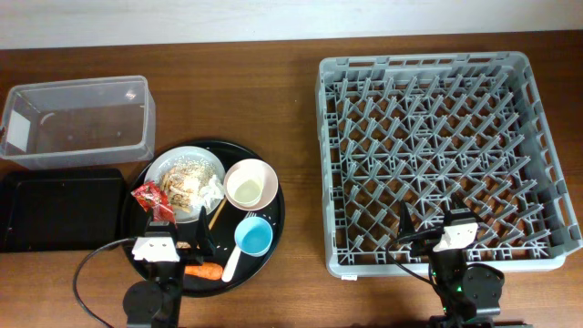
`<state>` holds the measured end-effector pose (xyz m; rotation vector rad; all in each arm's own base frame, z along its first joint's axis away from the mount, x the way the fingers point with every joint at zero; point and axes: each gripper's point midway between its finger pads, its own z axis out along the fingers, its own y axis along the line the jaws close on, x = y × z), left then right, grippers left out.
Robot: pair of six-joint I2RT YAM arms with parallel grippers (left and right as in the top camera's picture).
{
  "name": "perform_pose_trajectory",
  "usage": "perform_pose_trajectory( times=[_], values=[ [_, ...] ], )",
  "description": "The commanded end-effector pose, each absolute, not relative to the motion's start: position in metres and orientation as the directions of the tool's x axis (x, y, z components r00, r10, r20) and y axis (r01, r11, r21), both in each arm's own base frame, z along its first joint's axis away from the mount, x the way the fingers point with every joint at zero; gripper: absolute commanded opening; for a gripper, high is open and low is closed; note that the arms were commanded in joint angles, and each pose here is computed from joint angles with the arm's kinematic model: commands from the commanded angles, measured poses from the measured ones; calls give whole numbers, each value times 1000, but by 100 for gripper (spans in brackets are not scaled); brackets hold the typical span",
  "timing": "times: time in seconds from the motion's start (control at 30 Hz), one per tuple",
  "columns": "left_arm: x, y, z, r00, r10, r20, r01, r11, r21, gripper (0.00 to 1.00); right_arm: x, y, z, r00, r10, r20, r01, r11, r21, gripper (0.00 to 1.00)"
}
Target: Sort waste into correct bins and load items into the dishwasher rack
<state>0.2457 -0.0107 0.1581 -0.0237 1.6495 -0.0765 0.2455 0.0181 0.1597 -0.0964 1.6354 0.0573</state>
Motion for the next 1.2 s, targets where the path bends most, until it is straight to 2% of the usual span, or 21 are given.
perform_pose_trajectory(
  times=[0.0, 0.17, 0.23, 0.3, 0.4, 0.47, 0.6, 0.7, 0.8, 0.9, 1.0, 1.1, 1.17],
  values=[
    [246, -12, 156, -82, -40, -996, 41, 998, -43, 99, 245, 18, 157, -69, -28, -997, -98, 995, -21, 99],
    [246, -11, 156, -83, -39, -996, 39, 998, -43, 99, 245, 19, 157, -71, -19, -997, -97, 995, -12, 99],
    [245, -12, 156, -88, -40, -995, 42, 998, -43, 99, 245, 20, 160, -78, 77, -994, -99, 991, 85, 99],
    [242, -12, 161, -116, -61, -991, 39, 997, -65, 99, 241, 27, 168, -89, 92, -992, -139, 985, 103, 99],
    [232, -12, 174, -215, -55, -975, 38, 997, -64, 99, 231, 26, 194, -138, 90, -986, -131, 986, 108, 99],
    [228, -12, 185, -308, -49, -950, 32, 998, -62, 99, 226, 26, 207, -211, 88, -974, -124, 986, 116, 99],
    [235, -13, 203, -479, -39, -877, 21, 998, -56, 99, 227, 26, 216, -428, 83, -900, -94, 986, 136, 99],
    [242, -13, 209, -652, -30, -758, 11, 999, -48, 99, 232, 27, 225, -592, 78, -802, -71, 987, 148, 99],
    [248, -13, 215, -789, -22, -614, 2, 999, -38, 99, 240, 29, 233, -690, 64, -721, -64, 987, 149, 99],
    [259, -8, 201, -843, -21, -538, -20, 1000, -7, 99, 248, 27, 226, -725, 63, -686, -49, 989, 143, 99],
    [265, 17, 174, -866, -243, -437, -249, 967, -44, 99, 250, 27, 222, -736, 63, -674, -46, 989, 143, 99],
    [266, 53, 141, -833, -458, -310, -463, 884, -63, 99, 249, 27, 221, -741, 63, -669, -45, 989, 143, 99],
    [265, 68, 120, -812, -535, -233, -538, 841, -56, 99, 249, 27, 221, -741, 63, -669, -45, 989, 143, 99]
  ],
)
